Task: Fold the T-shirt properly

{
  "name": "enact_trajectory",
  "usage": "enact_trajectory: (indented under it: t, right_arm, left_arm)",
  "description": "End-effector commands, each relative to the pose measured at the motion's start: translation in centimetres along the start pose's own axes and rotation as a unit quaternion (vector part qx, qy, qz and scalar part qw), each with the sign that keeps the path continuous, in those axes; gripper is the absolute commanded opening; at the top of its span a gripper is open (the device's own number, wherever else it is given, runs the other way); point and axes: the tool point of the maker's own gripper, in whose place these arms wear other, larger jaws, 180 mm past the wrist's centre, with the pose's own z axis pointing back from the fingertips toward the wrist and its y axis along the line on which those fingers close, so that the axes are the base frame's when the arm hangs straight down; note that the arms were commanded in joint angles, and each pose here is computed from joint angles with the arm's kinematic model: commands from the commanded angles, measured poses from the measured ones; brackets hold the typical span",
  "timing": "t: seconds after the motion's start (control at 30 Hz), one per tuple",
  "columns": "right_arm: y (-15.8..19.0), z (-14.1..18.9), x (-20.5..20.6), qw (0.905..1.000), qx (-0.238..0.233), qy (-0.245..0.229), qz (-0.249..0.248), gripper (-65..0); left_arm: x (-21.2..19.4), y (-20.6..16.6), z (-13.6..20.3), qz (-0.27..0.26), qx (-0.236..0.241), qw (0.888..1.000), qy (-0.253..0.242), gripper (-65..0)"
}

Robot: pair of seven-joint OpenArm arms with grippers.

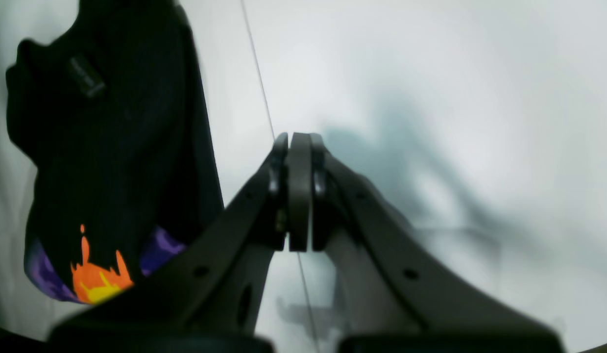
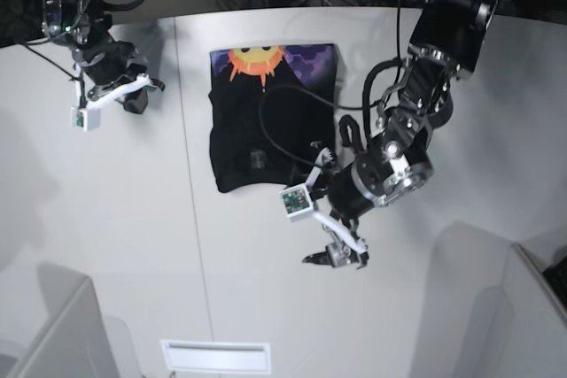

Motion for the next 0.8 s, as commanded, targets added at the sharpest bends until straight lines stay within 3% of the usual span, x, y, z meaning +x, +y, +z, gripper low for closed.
enact_trajectory:
  t: [0.0, 0.17, 0.37, 0.47, 0.6, 0.7, 0.77]
  right_arm:
    - [0.1, 0.6, 0.9, 0.9996, 0.011, -0.016, 0.021, -65.0]
    - [-0.3, 1.7, 0.4, 0.9965, 0.027, -0.034, 0.072, -65.0]
    - [-1.7, 3.1, -2.2, 0.9826, 0.004, -0.029, 0.183, -65.0]
    - [-1.7, 3.6, -3.1, 0.9733, -0.007, -0.045, 0.225, -65.0]
    - [-1.8, 4.2, -3.7, 0.959, -0.031, -0.068, 0.273, -65.0]
    - [-2.2, 4.7, -4.3, 0.95, -0.05, -0.073, 0.3, -65.0]
    - [-2.6, 5.1, -4.2, 0.9494, -0.064, -0.083, 0.296, -65.0]
  left_arm:
    - [1.1, 1.4, 1.2, 0.0, 0.031, 0.999, -0.02, -16.9]
    - [-2.9, 0.2, 5.1, 0.054, 0.063, 0.996, 0.022, -65.0]
    - [-8.8, -2.0, 8.2, 0.096, 0.063, 0.989, 0.092, -65.0]
    - [-9.0, -3.9, 9.6, 0.15, 0.053, 0.986, 0.045, -65.0]
    - [-9.3, -6.8, 12.2, 0.224, 0.047, 0.973, -0.001, -65.0]
    - [-10.1, -8.3, 14.5, 0.271, 0.064, 0.96, -0.01, -65.0]
    - [-9.9, -9.2, 16.1, 0.303, 0.071, 0.95, -0.029, -65.0]
